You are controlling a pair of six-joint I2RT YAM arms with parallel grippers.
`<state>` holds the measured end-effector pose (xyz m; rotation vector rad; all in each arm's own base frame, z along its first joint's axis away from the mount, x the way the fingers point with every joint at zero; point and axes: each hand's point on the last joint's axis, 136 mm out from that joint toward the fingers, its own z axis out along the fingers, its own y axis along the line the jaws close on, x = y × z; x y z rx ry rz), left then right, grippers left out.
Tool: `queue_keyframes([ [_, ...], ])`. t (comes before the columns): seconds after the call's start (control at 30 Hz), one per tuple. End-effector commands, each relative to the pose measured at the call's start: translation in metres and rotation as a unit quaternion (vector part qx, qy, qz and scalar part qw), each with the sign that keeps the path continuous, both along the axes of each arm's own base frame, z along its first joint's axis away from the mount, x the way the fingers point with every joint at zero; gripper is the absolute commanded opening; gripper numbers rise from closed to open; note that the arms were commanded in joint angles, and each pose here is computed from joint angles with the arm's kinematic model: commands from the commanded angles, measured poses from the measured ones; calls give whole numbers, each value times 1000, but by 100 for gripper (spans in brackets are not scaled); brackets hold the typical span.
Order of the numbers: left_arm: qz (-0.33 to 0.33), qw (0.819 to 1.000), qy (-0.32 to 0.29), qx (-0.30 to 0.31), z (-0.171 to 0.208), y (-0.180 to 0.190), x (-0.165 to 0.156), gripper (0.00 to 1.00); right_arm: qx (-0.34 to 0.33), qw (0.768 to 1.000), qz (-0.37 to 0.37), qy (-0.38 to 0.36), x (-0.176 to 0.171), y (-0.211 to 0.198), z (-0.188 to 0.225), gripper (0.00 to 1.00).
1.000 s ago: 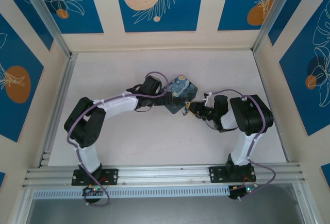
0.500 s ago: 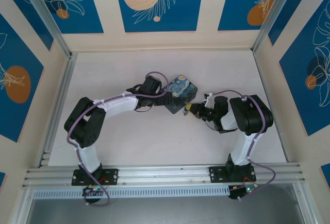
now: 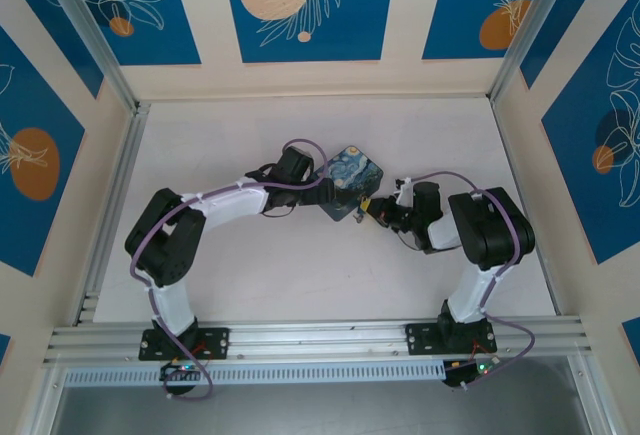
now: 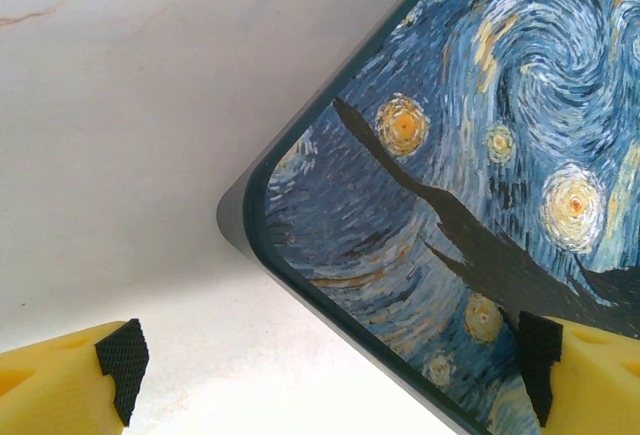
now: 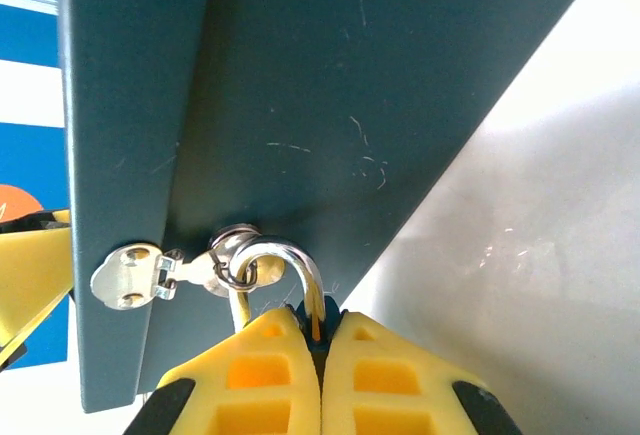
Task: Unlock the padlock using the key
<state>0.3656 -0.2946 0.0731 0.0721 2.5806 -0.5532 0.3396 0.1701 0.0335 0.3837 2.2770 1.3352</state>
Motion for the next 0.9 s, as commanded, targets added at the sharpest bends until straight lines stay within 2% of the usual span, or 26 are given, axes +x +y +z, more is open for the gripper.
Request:
queue_keyframes([
  [0.0,-1,974,153,165,-90,68,-67,94,-22,998,-52,19,14,-13,-4,0],
  [0.53,0,973,160,164,-95,69,-70,93,-6,991,-128,34,29,-16,2,0],
  [0.87,0,973,163,164,-98,69,-71,92,8,990,-137,30,47,-14,13,0],
])
